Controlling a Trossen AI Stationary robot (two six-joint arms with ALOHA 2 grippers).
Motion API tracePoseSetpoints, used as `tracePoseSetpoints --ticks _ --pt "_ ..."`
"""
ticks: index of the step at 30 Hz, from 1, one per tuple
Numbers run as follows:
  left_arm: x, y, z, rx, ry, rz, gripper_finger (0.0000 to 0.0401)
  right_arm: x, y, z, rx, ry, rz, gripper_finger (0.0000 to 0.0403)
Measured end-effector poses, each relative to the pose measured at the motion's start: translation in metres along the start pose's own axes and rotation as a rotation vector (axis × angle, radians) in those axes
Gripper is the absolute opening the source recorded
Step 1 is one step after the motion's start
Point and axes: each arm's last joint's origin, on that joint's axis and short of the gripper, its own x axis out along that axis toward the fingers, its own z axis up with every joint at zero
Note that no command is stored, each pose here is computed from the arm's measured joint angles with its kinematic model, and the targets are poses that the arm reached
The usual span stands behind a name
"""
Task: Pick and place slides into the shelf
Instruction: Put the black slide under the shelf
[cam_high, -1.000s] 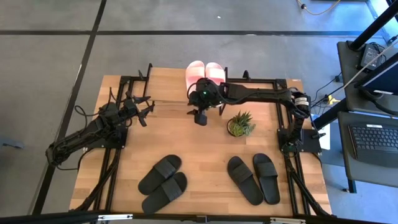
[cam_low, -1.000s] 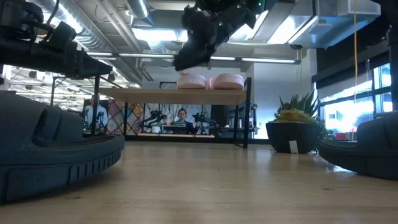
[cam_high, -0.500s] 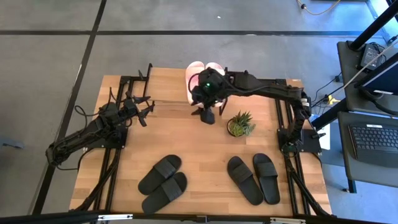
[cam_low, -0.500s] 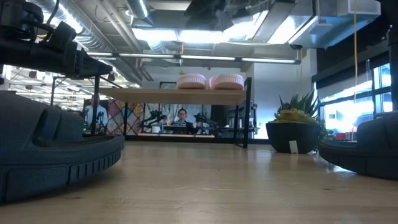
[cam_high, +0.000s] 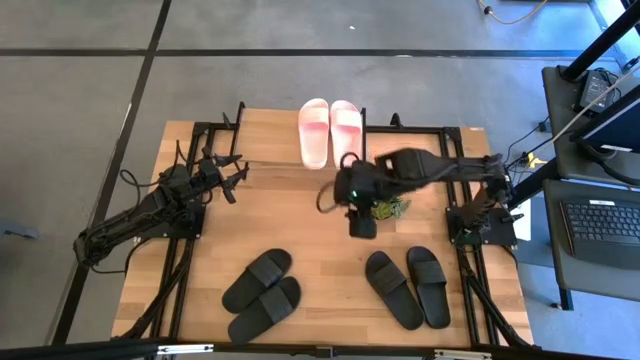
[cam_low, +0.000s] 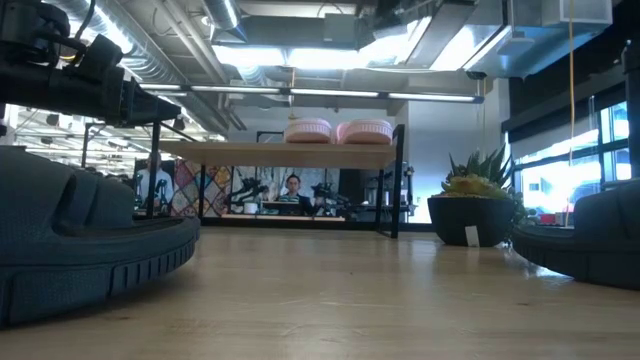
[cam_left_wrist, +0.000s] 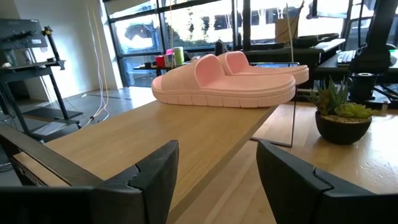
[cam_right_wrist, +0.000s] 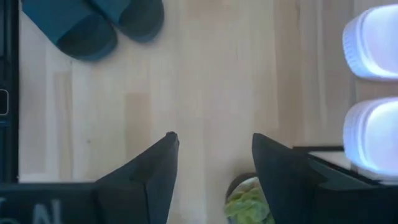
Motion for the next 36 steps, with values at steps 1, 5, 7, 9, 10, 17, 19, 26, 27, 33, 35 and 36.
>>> tracePoseSetpoints --ticks 1,5,7,9,10,17,19,26,27,33,35,36 --pt "0.000 0.000 0.000 0.000 0.000 0.000 0.0208 -0.002 0.008 -0.002 0.003 -0.002 -0.012 0.0206" --pt "0.000 0.000 0.000 -0.001 0.000 0.000 0.0208 -0.008 0.043 -0.011 0.024 -0.014 -0.031 0.0206" --pt "0.000 0.000 0.000 -0.001 0.000 0.000 0.0208 -0.011 0.061 -0.017 0.041 -0.013 -0.008 0.0206" --pt "0.000 0.000 0.000 -0.001 0.000 0.000 0.0208 -0.014 0.079 -0.024 0.078 -0.021 0.001 0.0206" --pt "0.000 0.000 0.000 -0.005 -0.001 -0.002 0.0208 -0.016 0.088 -0.027 0.100 -0.030 -0.004 0.0206" --pt "0.000 -0.003 0.001 -0.200 -0.011 -0.090 0.0208 -0.034 0.149 -0.060 0.187 -0.177 -0.094 0.0206" --pt "0.000 -0.004 0.003 -0.249 -0.018 -0.152 0.0208 -0.038 0.163 -0.071 0.210 -0.241 -0.125 0.0206" --pt "-0.003 -0.011 0.015 -0.341 -0.106 -0.393 0.0208 0.003 0.189 -0.112 0.315 -0.279 -0.258 0.0206" --pt "-0.004 -0.013 0.018 -0.340 -0.119 -0.410 0.0208 0.016 0.189 -0.118 0.329 -0.264 -0.279 0.0206" --pt "-0.014 -0.019 0.054 -0.328 -0.210 -0.476 0.0208 0.073 0.187 -0.143 0.421 -0.251 -0.310 0.0206" --pt "-0.019 -0.020 0.070 -0.299 -0.248 -0.502 0.0208 0.076 0.185 -0.145 0.424 -0.251 -0.318 0.0206" --pt "-0.021 -0.021 0.079 -0.284 -0.261 -0.510 0.0208 0.077 0.184 -0.145 0.423 -0.256 -0.325 0.0206"
